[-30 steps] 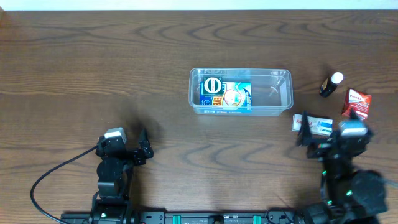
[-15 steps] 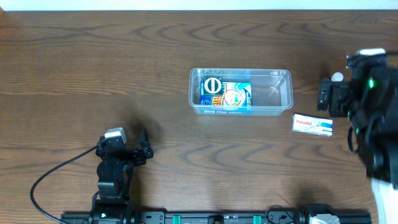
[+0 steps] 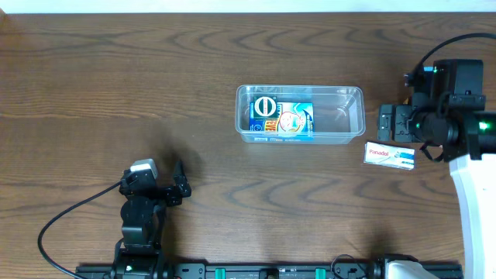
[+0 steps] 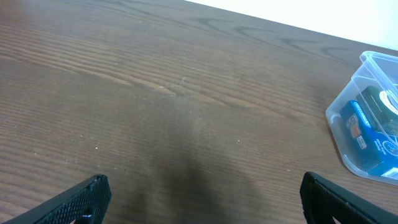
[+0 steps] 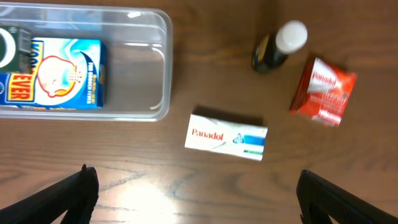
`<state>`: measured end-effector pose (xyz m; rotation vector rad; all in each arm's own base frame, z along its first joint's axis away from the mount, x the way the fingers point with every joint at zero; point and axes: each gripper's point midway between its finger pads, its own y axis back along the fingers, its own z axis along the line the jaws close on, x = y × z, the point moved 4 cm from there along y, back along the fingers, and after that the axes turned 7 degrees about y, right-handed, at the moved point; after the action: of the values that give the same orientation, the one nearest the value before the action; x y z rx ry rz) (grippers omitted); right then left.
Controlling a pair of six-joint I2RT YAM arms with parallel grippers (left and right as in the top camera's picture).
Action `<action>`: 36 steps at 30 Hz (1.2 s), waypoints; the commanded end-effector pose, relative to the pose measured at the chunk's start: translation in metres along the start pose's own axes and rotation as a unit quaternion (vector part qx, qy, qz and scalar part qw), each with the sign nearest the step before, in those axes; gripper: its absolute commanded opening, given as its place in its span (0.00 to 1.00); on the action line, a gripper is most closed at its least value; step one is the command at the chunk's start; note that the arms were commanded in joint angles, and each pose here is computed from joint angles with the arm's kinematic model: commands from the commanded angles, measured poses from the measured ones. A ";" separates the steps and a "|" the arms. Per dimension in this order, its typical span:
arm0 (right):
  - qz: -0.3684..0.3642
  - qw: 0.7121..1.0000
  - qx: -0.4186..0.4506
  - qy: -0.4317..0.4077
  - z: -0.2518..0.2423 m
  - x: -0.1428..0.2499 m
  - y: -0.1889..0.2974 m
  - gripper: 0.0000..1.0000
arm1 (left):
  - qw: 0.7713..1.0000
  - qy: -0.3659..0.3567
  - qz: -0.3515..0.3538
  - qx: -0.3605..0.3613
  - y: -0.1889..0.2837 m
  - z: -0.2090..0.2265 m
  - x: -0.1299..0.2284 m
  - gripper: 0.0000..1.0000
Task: Pack container
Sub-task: 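Raise the right gripper and move it toward the dark bottle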
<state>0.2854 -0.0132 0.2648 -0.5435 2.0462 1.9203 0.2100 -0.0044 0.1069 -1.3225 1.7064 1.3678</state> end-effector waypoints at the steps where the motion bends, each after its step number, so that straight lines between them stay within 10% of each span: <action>1: 0.014 0.994 0.044 -0.101 -0.024 0.000 -0.005 0.99 | 1.000 -0.007 0.025 -0.016 -0.002 0.007 0.015 0.98; 15: 0.058 0.882 0.110 -0.455 -0.072 0.045 -0.056 0.99 | 1.000 -0.007 0.025 -0.016 -0.002 0.007 0.015 0.98; 36: 0.023 0.782 0.094 -0.615 -0.056 0.099 -0.151 0.91 | 1.000 -0.006 0.025 -0.016 -0.002 0.007 0.015 0.98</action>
<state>0.2720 -0.0820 0.0957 0.6283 1.3375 1.4148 0.2100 -0.0044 0.1069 -1.3225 1.7064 1.3678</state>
